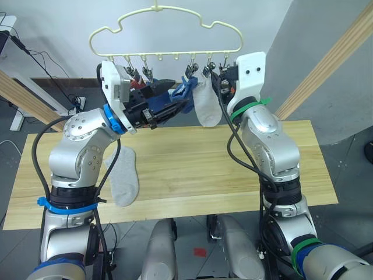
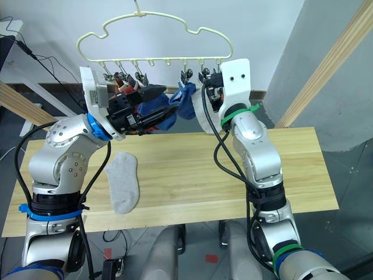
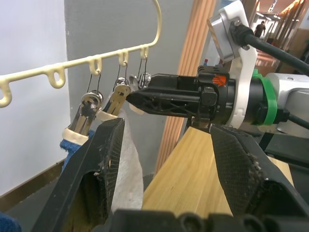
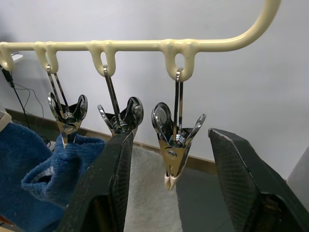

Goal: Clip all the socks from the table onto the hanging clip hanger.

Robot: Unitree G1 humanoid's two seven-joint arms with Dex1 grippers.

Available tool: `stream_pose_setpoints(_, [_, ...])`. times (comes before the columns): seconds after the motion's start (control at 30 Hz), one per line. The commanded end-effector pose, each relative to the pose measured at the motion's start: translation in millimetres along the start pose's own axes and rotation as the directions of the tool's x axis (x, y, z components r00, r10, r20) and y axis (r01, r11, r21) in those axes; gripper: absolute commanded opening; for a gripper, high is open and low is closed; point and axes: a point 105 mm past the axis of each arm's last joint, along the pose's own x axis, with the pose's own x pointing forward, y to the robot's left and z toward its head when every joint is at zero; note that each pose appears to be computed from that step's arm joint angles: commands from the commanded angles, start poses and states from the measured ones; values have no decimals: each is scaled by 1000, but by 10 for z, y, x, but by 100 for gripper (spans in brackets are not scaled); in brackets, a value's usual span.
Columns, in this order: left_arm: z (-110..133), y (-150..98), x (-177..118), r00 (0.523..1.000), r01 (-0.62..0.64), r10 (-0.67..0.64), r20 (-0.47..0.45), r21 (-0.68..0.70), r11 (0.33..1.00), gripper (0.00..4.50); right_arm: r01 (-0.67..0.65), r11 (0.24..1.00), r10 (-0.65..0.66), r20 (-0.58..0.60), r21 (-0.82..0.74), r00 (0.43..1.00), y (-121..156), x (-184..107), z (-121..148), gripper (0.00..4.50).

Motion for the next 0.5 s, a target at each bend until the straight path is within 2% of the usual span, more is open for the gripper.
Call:
stream_pose_setpoints(0.03, [90, -27, 22, 1000, 15, -16, 26, 40, 999, 309, -32, 999, 31, 85, 9, 996, 75, 14, 219, 257])
stream_pose_setpoints(0.5, [77, -39, 20, 1000, 17, -18, 17, 48, 999, 309, -86, 996, 83, 108, 24, 991, 191, 70, 263, 257])
